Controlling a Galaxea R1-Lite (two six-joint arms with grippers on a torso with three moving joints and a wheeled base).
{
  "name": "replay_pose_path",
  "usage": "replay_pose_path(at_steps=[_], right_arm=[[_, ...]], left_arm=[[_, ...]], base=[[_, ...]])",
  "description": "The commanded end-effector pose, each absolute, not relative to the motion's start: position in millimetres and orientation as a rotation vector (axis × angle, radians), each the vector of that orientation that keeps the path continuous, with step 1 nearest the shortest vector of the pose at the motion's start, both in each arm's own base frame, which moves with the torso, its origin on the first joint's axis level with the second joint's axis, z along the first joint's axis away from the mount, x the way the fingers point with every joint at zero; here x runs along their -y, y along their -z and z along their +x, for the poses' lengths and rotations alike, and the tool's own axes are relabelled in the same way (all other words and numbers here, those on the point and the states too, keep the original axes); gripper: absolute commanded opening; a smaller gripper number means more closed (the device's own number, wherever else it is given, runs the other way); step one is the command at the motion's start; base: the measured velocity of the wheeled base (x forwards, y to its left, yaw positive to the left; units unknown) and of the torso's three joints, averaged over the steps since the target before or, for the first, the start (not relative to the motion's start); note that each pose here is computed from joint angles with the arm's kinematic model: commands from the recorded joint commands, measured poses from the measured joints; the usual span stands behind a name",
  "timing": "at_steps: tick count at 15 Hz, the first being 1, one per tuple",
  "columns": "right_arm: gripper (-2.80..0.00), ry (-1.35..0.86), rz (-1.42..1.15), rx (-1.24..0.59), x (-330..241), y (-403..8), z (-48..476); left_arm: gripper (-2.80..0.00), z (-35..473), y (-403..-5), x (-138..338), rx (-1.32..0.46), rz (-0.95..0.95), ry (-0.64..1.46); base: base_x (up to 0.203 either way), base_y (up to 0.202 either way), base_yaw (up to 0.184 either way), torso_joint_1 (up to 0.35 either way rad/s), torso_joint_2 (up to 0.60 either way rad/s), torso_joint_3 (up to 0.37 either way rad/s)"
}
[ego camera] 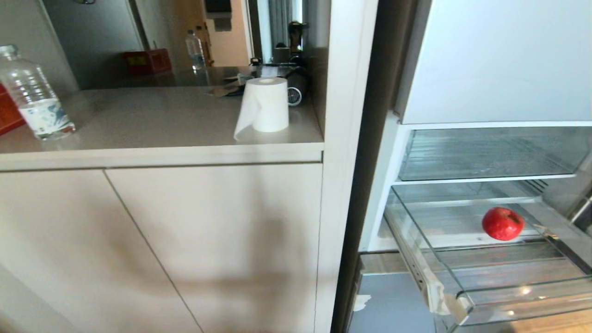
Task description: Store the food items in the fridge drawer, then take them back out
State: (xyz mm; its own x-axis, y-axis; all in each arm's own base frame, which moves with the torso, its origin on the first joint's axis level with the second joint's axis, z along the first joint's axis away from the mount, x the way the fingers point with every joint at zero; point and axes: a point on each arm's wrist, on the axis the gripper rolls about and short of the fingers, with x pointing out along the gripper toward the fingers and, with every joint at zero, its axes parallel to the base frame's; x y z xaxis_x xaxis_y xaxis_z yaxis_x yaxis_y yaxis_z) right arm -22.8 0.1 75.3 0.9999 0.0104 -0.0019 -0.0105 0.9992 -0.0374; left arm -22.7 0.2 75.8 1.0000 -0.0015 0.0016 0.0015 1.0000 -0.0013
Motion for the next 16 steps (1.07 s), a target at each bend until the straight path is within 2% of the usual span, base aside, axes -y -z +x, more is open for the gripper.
replay_pose_path(at_steps=[1, 16], right_arm=[[-2.80, -0.012, -0.040, -0.004, -0.1, -75.2, -22.7], [-2.80, -0.008, -0.011, -0.003, 0.0, -75.4, -22.7]], left_arm=[[-2.80, -22.7, -75.8, -0.2, 0.002, -0.002, 0.002], [-2.80, -22.7, -75.8, -0.2, 0.002, -0.002, 0.002]], base=[[0.000, 0.005, -0.172, 0.002, 0.00, 0.002], [-0.001, 0.008, -0.176, 0.002, 0.00, 0.003]])
